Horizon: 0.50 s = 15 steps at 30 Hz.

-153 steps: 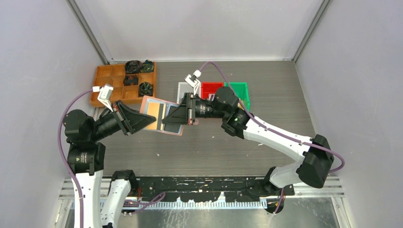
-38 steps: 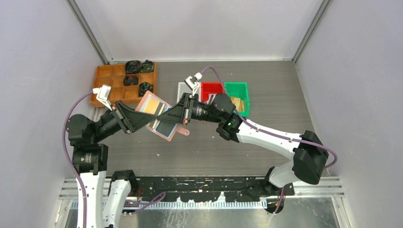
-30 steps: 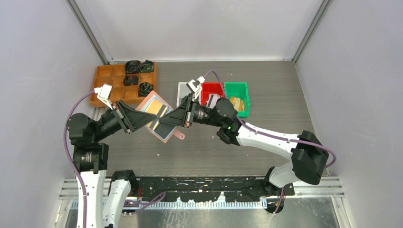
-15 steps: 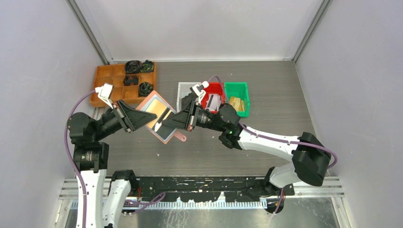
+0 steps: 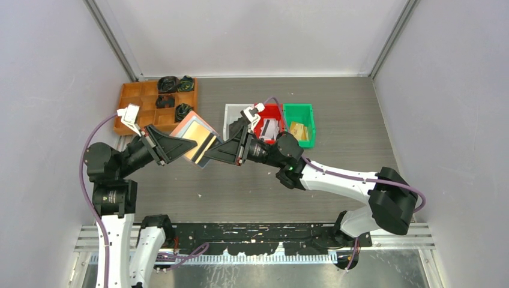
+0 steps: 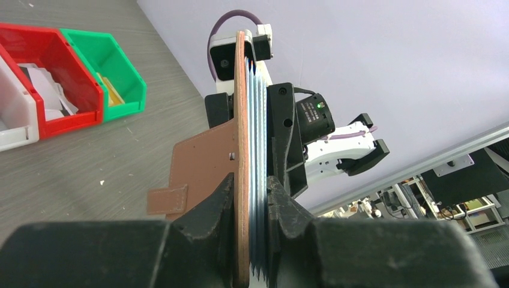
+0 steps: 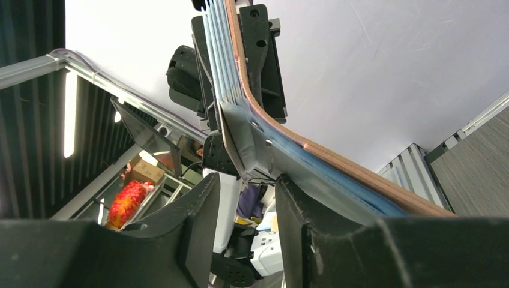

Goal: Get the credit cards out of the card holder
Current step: Remove the credit card from the card holder.

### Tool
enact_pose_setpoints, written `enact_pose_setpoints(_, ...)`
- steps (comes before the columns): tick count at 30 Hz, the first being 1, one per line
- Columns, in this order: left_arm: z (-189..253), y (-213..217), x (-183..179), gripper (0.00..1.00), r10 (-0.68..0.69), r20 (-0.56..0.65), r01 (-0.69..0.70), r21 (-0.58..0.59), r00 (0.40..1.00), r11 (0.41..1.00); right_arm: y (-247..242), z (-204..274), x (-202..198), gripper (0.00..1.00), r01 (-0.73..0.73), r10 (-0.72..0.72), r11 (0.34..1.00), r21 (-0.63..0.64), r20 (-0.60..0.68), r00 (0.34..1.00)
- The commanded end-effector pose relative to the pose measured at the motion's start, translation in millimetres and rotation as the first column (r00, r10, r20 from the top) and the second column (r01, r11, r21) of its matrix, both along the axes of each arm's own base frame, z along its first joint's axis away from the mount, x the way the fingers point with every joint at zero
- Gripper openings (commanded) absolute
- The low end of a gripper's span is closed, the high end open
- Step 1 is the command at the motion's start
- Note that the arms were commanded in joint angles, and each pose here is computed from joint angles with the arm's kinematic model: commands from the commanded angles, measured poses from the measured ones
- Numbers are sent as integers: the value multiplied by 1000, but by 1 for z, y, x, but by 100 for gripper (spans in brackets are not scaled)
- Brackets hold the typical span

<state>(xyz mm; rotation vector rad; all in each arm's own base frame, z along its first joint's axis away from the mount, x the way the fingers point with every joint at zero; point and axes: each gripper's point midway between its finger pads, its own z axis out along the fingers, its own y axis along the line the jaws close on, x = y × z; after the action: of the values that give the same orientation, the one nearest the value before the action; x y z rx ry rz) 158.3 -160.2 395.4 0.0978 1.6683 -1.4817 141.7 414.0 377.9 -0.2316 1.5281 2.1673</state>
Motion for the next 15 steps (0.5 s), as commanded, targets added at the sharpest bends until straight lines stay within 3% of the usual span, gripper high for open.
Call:
enact_pose_setpoints(1,29,-3,-16,3,-22,134,21,7,991,1000,0,28,11,42,62,-63,996,63,17,998)
enact_pose_setpoints(8,22,-1,-13,4,-5,129,2,29,992,1000,-1,37,11,29,56,-58,994,90,15,998)
enact_pose_setpoints(14,19,0,-12,5,5,128,-10,40,992,999,-1,40,11,28,50,-52,994,99,11,999)
enact_pose_setpoints(15,20,0,-12,5,5,130,-11,40,992,999,0,38,12,21,51,-52,994,94,12,999)
